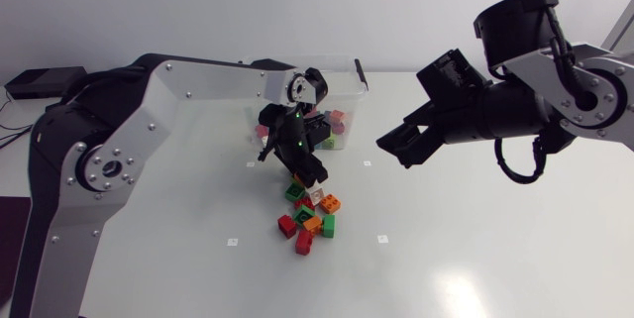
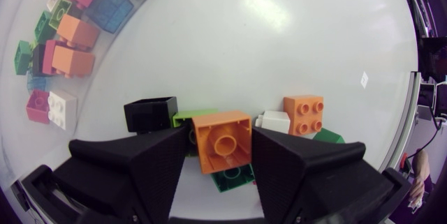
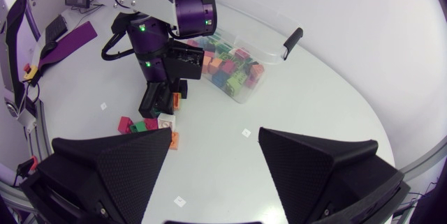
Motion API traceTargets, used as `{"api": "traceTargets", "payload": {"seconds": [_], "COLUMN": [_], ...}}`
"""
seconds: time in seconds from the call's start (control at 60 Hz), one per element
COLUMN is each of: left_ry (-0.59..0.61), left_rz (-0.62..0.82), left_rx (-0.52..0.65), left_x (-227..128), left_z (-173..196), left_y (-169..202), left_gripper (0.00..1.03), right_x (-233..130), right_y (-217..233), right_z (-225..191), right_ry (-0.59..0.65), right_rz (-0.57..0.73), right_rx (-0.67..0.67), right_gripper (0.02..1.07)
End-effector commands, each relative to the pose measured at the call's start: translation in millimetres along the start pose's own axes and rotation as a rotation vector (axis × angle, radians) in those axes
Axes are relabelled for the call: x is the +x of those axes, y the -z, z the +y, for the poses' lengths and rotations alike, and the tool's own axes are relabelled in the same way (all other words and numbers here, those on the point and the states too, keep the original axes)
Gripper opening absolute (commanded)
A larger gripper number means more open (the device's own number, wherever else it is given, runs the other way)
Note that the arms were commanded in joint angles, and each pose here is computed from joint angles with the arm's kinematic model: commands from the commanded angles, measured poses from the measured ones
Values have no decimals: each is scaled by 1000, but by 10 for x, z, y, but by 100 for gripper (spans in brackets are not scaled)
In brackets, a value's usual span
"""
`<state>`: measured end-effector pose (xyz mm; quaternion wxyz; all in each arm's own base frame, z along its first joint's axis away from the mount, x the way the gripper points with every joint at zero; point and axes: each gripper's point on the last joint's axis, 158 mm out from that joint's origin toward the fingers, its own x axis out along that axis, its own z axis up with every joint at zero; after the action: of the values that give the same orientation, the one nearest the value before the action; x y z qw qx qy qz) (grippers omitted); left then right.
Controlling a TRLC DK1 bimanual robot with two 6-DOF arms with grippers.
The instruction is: Place the duplo bricks in the container
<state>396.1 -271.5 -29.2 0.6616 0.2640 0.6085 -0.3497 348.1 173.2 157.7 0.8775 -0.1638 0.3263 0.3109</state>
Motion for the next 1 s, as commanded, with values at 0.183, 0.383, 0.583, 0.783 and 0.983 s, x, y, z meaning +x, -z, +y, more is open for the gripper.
{"api": "traceTargets", "payload": {"seconds": [0.183,0.383,0.583,0.783,0.983], "left_ry": [13,12,-17,-64,-131], "left_rz": [53,49,-44,-173,-337], "left_rx": [-19,-13,-10,-9,-16], "left_x": [306,208,-304,-933,-1635], "left_z": [-46,-78,-41,39,203], "left_y": [148,163,-3,-194,-415], "left_gripper": [27,25,25,25,25], "right_x": [-42,-49,-14,37,176], "right_y": [4,-5,21,63,129], "right_z": [32,25,26,34,155], "right_ry": [-4,-2,-4,-10,-49], "right_rz": [0,-3,3,18,59], "right_rx": [-25,-24,-23,-25,-67], "right_gripper": [92,92,92,92,92]}}
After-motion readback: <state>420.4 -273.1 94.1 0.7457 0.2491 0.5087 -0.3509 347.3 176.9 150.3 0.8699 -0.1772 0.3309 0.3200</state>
